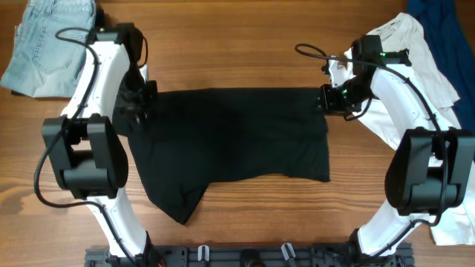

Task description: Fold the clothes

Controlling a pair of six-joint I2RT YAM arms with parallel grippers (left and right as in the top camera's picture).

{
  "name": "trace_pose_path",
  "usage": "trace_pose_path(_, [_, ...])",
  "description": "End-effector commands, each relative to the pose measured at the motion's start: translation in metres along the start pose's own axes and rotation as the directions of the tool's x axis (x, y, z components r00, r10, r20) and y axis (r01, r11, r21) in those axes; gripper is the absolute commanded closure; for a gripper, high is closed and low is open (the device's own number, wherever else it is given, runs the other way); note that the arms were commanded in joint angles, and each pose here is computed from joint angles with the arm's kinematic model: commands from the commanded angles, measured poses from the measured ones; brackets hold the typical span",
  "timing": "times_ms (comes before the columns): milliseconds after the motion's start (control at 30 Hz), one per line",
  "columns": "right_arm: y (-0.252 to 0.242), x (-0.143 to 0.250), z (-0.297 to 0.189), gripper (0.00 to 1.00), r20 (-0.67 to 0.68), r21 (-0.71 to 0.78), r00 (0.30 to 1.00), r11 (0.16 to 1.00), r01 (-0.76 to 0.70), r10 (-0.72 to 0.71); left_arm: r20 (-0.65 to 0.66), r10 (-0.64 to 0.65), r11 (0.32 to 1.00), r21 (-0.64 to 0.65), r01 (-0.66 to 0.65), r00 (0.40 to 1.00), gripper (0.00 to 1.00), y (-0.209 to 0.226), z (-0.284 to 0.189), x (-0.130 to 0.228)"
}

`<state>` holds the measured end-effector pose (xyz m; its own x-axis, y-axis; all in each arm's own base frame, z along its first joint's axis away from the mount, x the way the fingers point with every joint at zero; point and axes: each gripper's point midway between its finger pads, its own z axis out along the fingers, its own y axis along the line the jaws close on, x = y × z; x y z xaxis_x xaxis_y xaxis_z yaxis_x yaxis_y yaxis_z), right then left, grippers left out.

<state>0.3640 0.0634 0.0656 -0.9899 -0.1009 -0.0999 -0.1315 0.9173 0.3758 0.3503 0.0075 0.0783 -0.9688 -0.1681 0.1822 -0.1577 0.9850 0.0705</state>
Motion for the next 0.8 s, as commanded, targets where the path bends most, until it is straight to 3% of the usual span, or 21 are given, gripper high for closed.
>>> trace_pose_path(0, [-0.002, -0.006, -0.004, 0.4, 0.036, 0.011, 0.999, 1.0, 0.022, -0.023, 0.004, -0.017, 1.0, -0.01, 0.017, 1.0, 0.05, 0.004, 0.006, -0.002])
trace_pose_path(33, [-0.001, -0.01, -0.006, 0.4, 0.047, 0.013, 0.999, 1.0, 0.026, -0.027, 0.02, -0.022, 0.999, -0.023, 0.022, 1.0, 0.0, 0.008, 0.005, -0.005])
trace_pose_path(133, [0.013, -0.029, -0.032, 0.4, 0.108, -0.01, 0.993, 0.999, 0.053, -0.051, 0.05, -0.05, 0.998, -0.044, 0.052, 0.997, 0.0, 0.021, -0.019, -0.009])
trace_pose_path(233, [0.04, -0.047, -0.085, 0.39, 0.225, -0.027, 0.97, 0.994, 0.104, -0.095, 0.183, -0.103, 0.994, -0.01, 0.106, 0.978, 0.0, 0.027, -0.076, -0.015])
trace_pose_path(300, [0.053, -0.047, -0.116, 0.39, 0.288, -0.014, 0.951, 0.993, 0.121, -0.112, 0.329, -0.139, 0.99, 0.04, 0.133, 0.934, 0.0, 0.028, -0.126, -0.015])
trace_pose_path(333, [0.065, -0.043, -0.143, 0.38, 0.349, 0.0, 0.928, 0.99, 0.142, -0.133, 0.443, -0.172, 0.985, 0.09, 0.147, 0.88, 0.0, 0.03, -0.168, -0.007])
trace_pose_path(400, [0.076, -0.035, -0.166, 0.39, 0.403, 0.012, 0.903, 0.988, 0.157, -0.149, 0.537, -0.188, 0.981, 0.14, 0.133, 0.822, 0.0, 0.03, -0.205, 0.009])
trace_pose_path(533, [0.093, -0.015, -0.198, 0.46, 0.46, 0.014, 0.873, 0.985, 0.174, -0.161, 0.643, -0.305, 0.949, 0.269, 0.165, 0.702, 0.12, 0.034, -0.259, 0.056])
trace_pose_path(600, [0.098, -0.006, -0.205, 0.44, 0.468, 0.017, 0.868, 0.984, 0.178, -0.165, 0.648, -0.36, 0.928, 0.326, 0.182, 0.671, 0.14, 0.032, -0.271, 0.075])
trace_pose_path(633, [0.1, 0.001, -0.211, 0.4, 0.474, 0.023, 0.864, 0.984, 0.178, -0.168, 0.618, -0.382, 0.918, 0.341, 0.203, 0.687, 0.06, 0.027, -0.268, 0.093])
trace_pose_path(767, [0.104, 0.017, -0.215, 0.37, 0.456, 0.017, 0.875, 0.985, 0.172, -0.161, 0.535, -0.394, 0.915, 0.304, 0.264, 0.748, 0.02, 0.005, -0.244, 0.123])
